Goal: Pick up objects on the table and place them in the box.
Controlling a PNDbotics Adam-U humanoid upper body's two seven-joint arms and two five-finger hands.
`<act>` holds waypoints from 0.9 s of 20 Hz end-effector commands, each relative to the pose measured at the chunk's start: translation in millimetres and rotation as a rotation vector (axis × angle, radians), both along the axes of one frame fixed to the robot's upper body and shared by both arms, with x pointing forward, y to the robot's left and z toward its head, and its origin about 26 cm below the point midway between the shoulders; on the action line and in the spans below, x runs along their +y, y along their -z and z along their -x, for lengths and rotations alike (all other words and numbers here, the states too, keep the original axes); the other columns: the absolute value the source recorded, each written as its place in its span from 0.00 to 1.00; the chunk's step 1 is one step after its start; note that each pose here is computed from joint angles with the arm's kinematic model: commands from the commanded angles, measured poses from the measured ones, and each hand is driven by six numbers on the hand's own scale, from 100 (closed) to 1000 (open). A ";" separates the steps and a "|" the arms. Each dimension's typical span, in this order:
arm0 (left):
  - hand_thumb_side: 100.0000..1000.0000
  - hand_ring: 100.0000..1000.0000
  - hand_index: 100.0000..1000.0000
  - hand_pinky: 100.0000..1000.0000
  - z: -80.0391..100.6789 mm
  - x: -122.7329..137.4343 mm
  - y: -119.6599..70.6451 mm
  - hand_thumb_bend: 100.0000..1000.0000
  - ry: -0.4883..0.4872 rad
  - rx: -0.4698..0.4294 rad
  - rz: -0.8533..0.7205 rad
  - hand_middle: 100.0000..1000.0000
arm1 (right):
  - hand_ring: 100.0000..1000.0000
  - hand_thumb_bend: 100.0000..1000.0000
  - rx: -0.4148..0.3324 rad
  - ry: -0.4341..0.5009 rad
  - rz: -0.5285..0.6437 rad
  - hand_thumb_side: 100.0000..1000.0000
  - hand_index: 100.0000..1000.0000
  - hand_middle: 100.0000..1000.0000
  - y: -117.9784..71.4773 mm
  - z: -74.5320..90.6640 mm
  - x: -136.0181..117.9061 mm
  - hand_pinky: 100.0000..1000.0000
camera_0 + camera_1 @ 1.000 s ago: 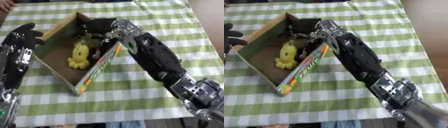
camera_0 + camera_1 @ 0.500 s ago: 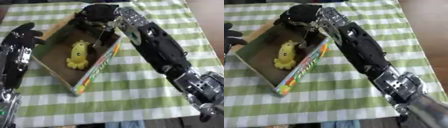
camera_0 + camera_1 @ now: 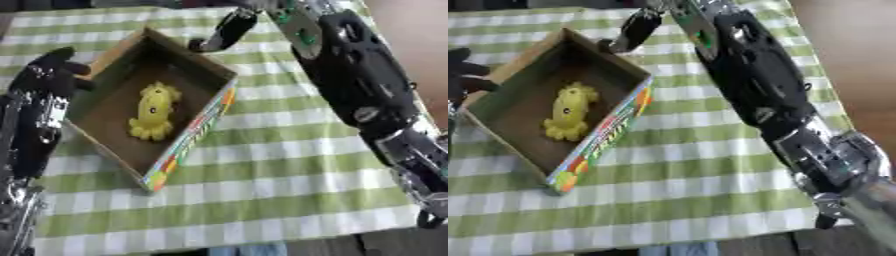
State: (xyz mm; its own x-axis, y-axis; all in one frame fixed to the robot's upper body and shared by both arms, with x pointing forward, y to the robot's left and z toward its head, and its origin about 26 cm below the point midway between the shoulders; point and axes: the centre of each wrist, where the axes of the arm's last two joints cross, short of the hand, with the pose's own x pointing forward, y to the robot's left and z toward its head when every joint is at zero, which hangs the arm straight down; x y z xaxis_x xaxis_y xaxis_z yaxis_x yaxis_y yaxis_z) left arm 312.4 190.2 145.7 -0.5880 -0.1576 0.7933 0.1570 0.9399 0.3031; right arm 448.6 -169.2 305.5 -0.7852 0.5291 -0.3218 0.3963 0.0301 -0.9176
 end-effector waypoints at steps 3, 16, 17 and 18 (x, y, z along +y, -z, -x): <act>0.68 0.58 0.83 0.77 -2.1 10.7 0.3 0.19 -0.067 -0.011 -0.006 0.60 | 0.71 0.25 -0.093 -0.025 -0.131 0.26 0.95 0.72 -25.9 22.3 -22.5 0.81; 0.68 0.58 0.83 0.78 -5.8 22.8 4.2 0.18 -0.171 -0.011 0.015 0.60 | 0.66 0.00 -0.070 -0.007 -0.578 0.20 0.89 0.70 17.5 68.6 -66.6 0.75; 0.68 0.58 0.83 0.78 -6.0 23.5 3.8 0.18 -0.177 -0.013 0.017 0.60 | 0.66 0.00 -0.061 0.004 -0.622 0.19 0.89 0.70 23.2 71.7 -70.0 0.75; 0.68 0.58 0.83 0.78 -6.3 24.2 3.7 0.18 -0.183 -0.014 0.019 0.61 | 0.66 0.00 -0.052 0.014 -0.669 0.19 0.89 0.70 29.0 75.3 -72.9 0.75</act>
State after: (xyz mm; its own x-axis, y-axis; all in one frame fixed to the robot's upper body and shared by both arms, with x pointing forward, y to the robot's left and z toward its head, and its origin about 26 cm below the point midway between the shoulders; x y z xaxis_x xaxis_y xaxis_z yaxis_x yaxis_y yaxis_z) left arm 318.4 209.5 135.3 -0.5446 -0.2323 0.8059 0.0033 0.9603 0.2791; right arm 380.5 -240.2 261.1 -0.7647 0.6426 0.0484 0.4103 0.5434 -0.7324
